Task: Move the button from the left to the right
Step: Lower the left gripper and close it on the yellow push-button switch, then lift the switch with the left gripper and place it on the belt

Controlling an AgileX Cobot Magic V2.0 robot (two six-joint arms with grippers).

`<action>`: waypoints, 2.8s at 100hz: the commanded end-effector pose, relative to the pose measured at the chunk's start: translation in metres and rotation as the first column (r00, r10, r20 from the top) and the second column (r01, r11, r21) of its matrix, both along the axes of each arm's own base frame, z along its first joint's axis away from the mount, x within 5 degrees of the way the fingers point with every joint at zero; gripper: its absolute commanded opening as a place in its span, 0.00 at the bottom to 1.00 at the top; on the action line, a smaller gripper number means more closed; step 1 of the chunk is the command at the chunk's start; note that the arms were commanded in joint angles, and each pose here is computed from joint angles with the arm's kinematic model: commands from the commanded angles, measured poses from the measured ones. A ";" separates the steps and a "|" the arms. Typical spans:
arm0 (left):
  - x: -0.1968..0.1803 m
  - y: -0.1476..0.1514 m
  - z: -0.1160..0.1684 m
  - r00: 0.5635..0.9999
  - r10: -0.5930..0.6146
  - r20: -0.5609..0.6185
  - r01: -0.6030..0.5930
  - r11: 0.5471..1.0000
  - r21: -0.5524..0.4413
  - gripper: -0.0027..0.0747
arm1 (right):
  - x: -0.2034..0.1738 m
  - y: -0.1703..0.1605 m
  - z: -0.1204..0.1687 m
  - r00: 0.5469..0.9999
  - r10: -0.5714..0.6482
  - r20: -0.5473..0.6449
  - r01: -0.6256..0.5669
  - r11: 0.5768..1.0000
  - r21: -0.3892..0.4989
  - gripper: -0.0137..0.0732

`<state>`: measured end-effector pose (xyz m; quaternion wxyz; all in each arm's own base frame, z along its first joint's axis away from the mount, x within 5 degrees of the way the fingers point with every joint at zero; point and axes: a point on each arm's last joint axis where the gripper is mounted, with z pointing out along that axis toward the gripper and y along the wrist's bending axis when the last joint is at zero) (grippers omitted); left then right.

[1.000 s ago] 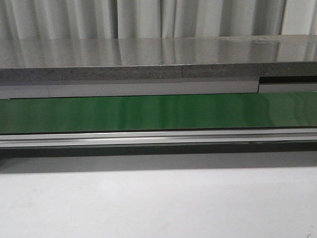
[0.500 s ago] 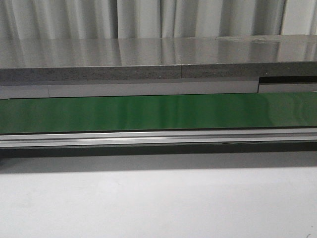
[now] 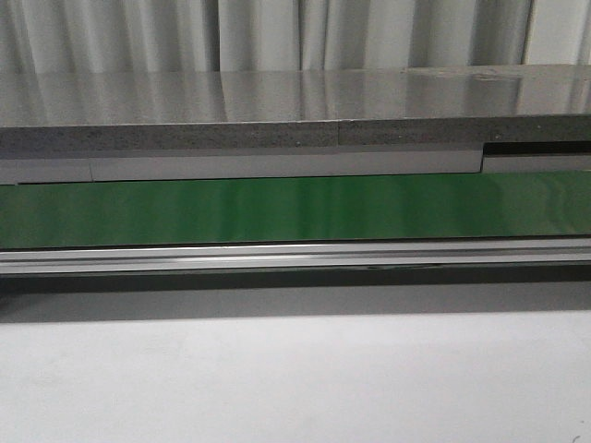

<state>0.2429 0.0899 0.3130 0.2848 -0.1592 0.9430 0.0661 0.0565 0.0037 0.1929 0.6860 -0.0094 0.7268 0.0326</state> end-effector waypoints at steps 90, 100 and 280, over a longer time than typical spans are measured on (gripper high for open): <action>0.095 0.046 -0.106 0.962 -0.011 -0.272 -0.027 0.990 -0.136 0.83 | -0.002 -0.001 0.014 0.993 -0.005 0.117 0.006 1.000 -0.002 0.08; 0.098 0.047 -0.114 0.960 -0.011 -0.280 -0.029 0.990 -0.139 0.83 | -0.002 -0.001 0.014 0.993 -0.005 0.117 0.006 1.000 -0.002 0.08; 0.135 -0.022 -0.047 0.944 -0.268 -0.192 0.237 0.956 -0.170 0.07 | -0.002 -0.001 0.014 0.993 -0.005 0.117 0.006 1.000 -0.002 0.08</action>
